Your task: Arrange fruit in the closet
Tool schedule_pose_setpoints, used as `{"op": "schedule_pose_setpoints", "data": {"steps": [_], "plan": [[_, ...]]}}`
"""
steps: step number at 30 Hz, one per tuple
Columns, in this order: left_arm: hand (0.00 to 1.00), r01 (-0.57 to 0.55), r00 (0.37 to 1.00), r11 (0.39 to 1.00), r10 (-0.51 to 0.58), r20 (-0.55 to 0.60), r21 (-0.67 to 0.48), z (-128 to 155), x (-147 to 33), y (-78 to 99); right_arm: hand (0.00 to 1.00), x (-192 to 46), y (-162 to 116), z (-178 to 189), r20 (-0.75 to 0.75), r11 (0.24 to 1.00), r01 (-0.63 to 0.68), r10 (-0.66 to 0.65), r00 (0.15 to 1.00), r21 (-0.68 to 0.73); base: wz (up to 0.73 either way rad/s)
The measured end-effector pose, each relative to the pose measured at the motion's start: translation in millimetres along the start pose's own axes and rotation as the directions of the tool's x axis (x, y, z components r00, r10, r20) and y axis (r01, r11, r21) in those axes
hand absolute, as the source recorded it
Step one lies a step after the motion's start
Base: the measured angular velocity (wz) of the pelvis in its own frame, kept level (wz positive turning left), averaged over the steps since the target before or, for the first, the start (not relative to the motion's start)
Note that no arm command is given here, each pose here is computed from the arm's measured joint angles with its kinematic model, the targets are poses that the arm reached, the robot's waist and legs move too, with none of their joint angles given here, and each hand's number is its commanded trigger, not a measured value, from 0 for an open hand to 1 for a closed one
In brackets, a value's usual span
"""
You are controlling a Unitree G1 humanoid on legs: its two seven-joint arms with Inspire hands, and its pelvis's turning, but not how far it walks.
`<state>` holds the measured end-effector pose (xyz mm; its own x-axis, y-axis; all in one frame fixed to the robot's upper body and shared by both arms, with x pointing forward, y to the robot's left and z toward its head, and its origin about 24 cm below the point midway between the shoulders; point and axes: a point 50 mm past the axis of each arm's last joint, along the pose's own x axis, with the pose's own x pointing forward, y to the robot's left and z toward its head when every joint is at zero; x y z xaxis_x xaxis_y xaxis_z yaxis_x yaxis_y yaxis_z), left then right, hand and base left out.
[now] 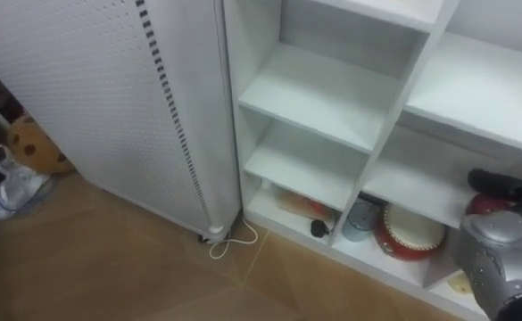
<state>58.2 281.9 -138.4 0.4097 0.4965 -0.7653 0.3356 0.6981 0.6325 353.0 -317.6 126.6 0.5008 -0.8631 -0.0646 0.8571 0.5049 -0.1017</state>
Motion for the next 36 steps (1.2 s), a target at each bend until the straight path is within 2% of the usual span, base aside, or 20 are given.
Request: {"op": "schedule_pose_setpoints", "data": {"steps": [3, 6, 11, 14, 17, 19, 21, 25, 28, 30, 36], "plan": [[0.00, 0.044, 0.998, 0.999, -0.044, -0.037, 0.008, -8, -0.5, -5.3, 0.00, 1, -10, -30, 0.002, 0.988, -0.101, 0.102, 0.995, -0.120, -0.06], [0.00, 0.098, 0.994, 0.995, -0.098, -0.044, 0.001, -9, -1.0, -9.7, 0.00, 0, -20, -59, -0.033, 0.944, -0.213, 0.211, 0.977, -0.253, -0.14], [0.00, 0.133, 0.991, 0.991, -0.134, -0.021, -0.021, -6, 1.5, -8.1, 0.00, -12, -53, -129, -0.223, 0.794, -0.422, 0.360, 0.906, -0.438, -0.08], [0.00, 0.166, 0.985, 0.986, -0.167, -0.042, -0.034, -12, 1.2, -9.9, 0.00, -36, -84, -184, -0.402, 0.653, -0.564, 0.400, 0.824, -0.506, -0.16], [0.00, 0.176, 0.983, 0.983, -0.178, -0.051, -0.057, -15, 0.9, -12.0, 0.00, -62, -105, -221, -0.523, 0.558, -0.654, 0.401, 0.752, -0.511, -0.12], [0.00, 0.188, 0.980, 0.980, -0.192, -0.052, -0.070, -17, -0.9, -17.8, 0.00, -95, -133, -257, -0.649, 0.472, -0.742, 0.381, 0.659, -0.476, -0.05], [0.00, 0.189, 0.980, 0.977, -0.194, -0.053, -0.099, -16, -2.2, -22.0, 0.00, -118, -157, -277, -0.724, 0.435, -0.784, 0.343, 0.598, -0.442, -0.06], [0.00, 0.204, 0.975, 0.968, -0.215, -0.062, -0.147, -28, -12.7, -36.8, 0.00, -163, -198, -306, -0.831, 0.459, -0.826, 0.275, 0.483, -0.327, -0.25], [0.00, 0.207, 0.973, 0.968, -0.219, -0.077, -0.139, -38, -20.3, -45.5, 0.00, -187, -213, -316, -0.870, 0.515, -0.819, 0.247, 0.426, -0.255, 0.00], [0.00, 0.208, 0.971, 0.969, -0.221, -0.090, -0.136, -39, -23.2, -51.1, 0.00, -197, -219, -320, -0.883, 0.536, -0.812, 0.234, 0.407, -0.232, 0.04], [0.00, 0.233, 0.967, 0.965, -0.243, -0.081, -0.121, -33, -29.3, -66.8, 0.00, -212, -223, -326, -0.882, 0.649, -0.734, 0.207, 0.423, -0.200, 0.02]]}}
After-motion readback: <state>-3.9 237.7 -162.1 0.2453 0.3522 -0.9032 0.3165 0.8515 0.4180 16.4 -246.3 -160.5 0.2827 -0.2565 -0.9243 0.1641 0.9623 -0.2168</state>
